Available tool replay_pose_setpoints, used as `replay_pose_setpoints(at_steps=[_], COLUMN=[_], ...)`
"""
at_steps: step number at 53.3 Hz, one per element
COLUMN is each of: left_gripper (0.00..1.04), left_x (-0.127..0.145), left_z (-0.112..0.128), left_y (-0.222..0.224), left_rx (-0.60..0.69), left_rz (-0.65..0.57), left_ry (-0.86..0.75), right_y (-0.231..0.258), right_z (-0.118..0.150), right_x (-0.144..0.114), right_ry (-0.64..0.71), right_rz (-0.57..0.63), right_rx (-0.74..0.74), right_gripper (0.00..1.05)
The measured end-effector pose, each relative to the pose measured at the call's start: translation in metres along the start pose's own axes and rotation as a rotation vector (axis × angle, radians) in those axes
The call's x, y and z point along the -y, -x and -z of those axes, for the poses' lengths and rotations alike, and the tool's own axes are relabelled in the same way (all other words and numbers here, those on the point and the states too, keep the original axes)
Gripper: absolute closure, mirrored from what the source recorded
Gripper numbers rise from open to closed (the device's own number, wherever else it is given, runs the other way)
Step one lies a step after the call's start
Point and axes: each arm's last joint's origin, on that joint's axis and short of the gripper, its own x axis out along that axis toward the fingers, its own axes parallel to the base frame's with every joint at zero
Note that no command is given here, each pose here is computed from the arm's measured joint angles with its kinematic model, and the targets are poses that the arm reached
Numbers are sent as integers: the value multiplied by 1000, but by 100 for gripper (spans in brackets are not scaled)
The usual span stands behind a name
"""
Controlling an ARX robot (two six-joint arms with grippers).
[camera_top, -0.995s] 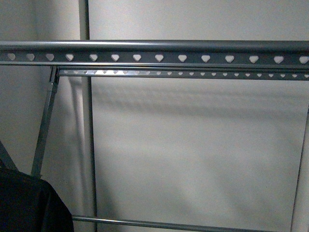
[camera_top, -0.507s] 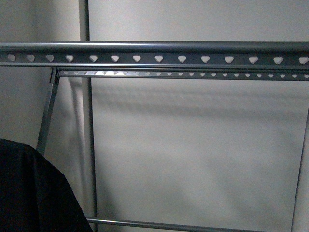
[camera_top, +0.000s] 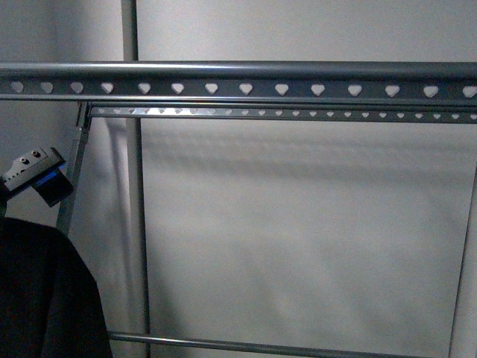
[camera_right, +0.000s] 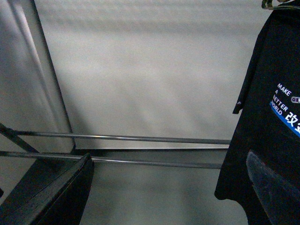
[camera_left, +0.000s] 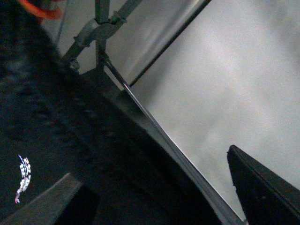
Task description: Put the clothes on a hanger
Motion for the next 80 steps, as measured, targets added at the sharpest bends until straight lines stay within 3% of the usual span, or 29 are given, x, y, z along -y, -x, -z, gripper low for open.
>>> replay_pose_setpoints(at_steps=[15, 23, 37, 44, 53, 57, 66, 72, 75, 80], left_gripper=[74, 100, 101, 101, 101, 101, 101, 101, 101, 101], left_x=[-13, -37, -75, -76, -71, -66, -42, -17, 15, 70], left_z=[-1, 11, 31, 24, 11, 5, -8, -8, -4, 0], left_y=[1, 34, 119, 157, 165, 155, 105, 75, 61, 62], left_rx=[-23, -131, -378, -535, -734, -759, -563, -439, -255, 33], left_rz=[-49, 43, 298, 612, 901, 937, 1033, 1148, 1237, 1337], left_ry=[-15, -33, -239, -411, -749, -897, -1449, -1688, -1820, -1883], right_y=[0, 0, 0, 0, 0, 0, 0, 0, 0, 0], right_z=[0, 0, 0, 0, 0, 0, 0, 0, 0, 0], right_x=[0, 0, 0, 0, 0, 0, 0, 0, 0, 0], right_ry=[0, 0, 0, 0, 0, 0, 0, 0, 0, 0], right_rz=[0, 0, 0, 0, 0, 0, 0, 0, -1, 0], right_rx=[0, 0, 0, 0, 0, 0, 0, 0, 0, 0], right_gripper=[7, 7, 7, 7, 7, 7, 7, 7, 7, 7])
